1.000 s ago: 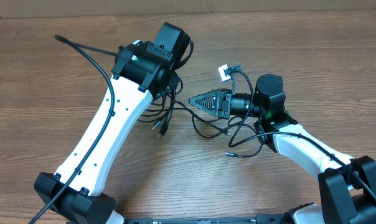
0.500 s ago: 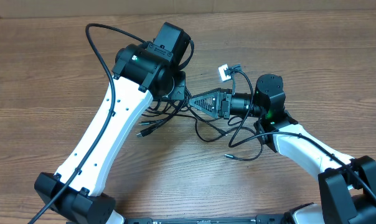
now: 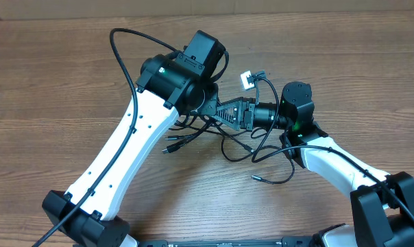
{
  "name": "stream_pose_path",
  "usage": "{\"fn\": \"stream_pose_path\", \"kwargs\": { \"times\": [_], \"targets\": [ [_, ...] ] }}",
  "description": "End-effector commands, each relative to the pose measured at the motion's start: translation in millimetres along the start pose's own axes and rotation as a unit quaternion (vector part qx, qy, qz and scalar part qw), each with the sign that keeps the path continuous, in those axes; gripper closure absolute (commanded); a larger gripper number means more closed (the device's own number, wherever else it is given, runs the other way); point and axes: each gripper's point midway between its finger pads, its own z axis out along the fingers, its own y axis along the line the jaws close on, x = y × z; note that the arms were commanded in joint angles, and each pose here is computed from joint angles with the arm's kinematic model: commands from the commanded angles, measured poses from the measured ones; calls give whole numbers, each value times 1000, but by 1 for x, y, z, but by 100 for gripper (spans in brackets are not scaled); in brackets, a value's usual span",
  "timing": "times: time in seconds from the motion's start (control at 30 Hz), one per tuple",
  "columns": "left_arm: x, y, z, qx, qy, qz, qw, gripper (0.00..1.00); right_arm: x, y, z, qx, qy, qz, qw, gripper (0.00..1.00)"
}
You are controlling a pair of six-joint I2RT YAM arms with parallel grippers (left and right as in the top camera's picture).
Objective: Untangle cables
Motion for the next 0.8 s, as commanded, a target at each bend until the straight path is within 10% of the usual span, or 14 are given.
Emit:
{"fn": "stream_pose_path", "kwargs": {
  "times": [0.0, 0.17, 0.3, 0.57, 0.77],
  "targets": [
    [2, -2, 1, 2, 6, -12, 1000, 96, -3, 4, -1, -1, -5, -11, 1000, 45],
    [5, 0, 1, -2, 13, -36, 999, 96, -3, 4, -1, -1, -5, -11, 1000, 56],
    [6, 1, 1, -4, 15, -41, 999, 96, -3, 4, -1, -1, -5, -11, 1000, 95],
    [4, 13, 1, -38, 2, -74, 997, 96, -3, 4, -1, -1, -5, -11, 1000, 96],
    [3, 42, -3, -105, -27, -227, 968, 96, -3, 4, -1, -1, -4, -11, 1000, 96]
  ]
}}
